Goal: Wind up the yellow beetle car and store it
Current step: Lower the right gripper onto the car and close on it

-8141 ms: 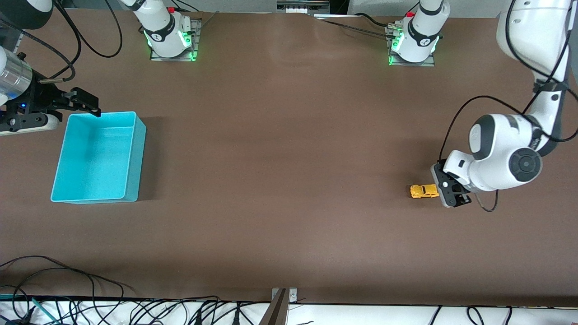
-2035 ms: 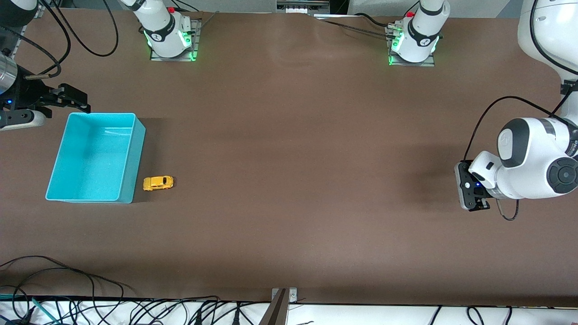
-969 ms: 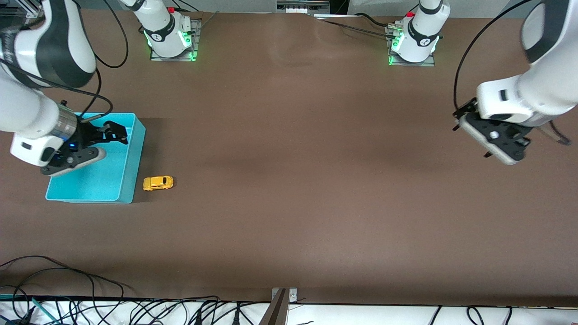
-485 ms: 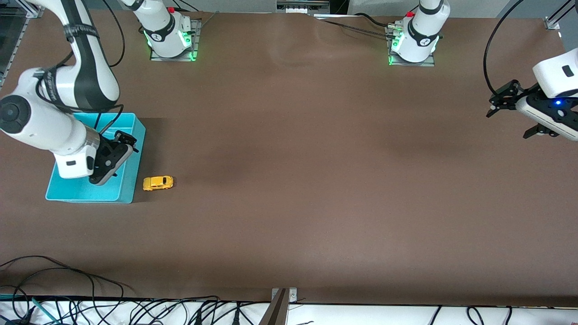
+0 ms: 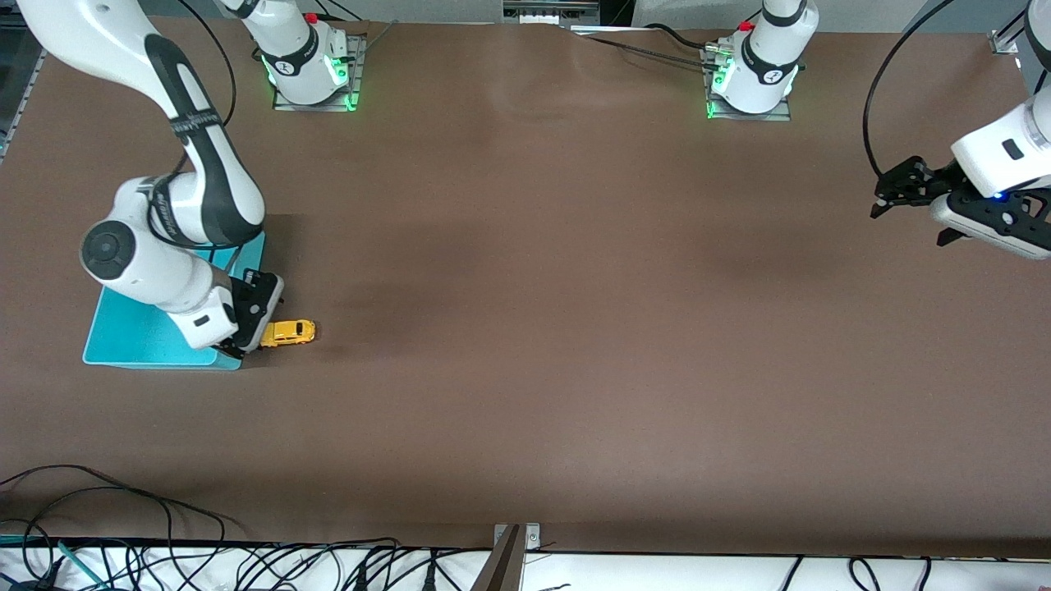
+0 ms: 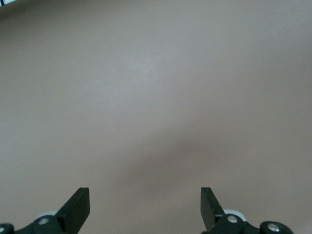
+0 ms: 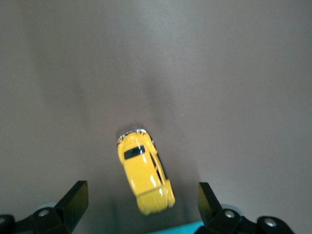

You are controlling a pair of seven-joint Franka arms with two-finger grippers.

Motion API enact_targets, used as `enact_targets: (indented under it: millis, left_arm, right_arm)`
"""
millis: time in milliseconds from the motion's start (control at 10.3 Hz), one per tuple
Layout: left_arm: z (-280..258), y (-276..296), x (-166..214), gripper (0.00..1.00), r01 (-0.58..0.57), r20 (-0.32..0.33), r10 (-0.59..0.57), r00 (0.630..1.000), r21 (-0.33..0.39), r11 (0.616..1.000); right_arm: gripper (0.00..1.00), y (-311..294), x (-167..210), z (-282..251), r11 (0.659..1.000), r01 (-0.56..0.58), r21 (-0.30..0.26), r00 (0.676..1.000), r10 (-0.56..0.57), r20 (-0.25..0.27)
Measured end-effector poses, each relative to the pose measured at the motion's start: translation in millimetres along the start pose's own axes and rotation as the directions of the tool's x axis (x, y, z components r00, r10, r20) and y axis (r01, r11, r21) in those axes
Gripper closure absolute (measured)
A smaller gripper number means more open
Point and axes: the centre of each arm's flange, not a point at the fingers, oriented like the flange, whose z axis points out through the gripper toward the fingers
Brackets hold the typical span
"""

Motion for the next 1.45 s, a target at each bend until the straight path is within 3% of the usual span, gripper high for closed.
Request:
enact_targets:
  millis: [194,678,872,1066,1260,1454]
  left_arm:
    - [-5,37,8,0.0,0.043,0.011,-0.044,0.999,0.008,0.999]
    - [-5,17,-1,0.0,0.124,0.029,-0.124,0.992,0.005,0.992]
    - [-4,18,-1,0.0,0.123,0.039,-0.123,0.992,0.002,0.992]
    - [-9,19,0,0.0,0.121,0.049,-0.121,0.991,0.0,0.993]
    - [-12,18,3,0.0,0.121,0.05,-0.121,0.991,-0.001,0.993]
    - [-16,16,7,0.0,0.123,0.04,-0.123,0.992,0.0,0.992]
  right_arm:
    - [0.0,3,-12,35,0.999,0.048,-0.016,0.999,-0.048,-0.011]
    - [0.0,-10,-16,74,0.997,0.082,-0.011,0.996,-0.082,-0.018]
    - [0.1,-13,-17,79,0.997,0.083,-0.003,0.996,-0.083,-0.017]
    - [0.48,-13,-17,77,0.994,0.105,-0.006,0.994,-0.105,-0.017]
    - [0.48,-11,-16,60,0.994,0.112,-0.002,0.994,-0.112,-0.012]
    - [0.48,-12,-20,8,0.991,0.127,0.045,0.992,-0.128,0.007]
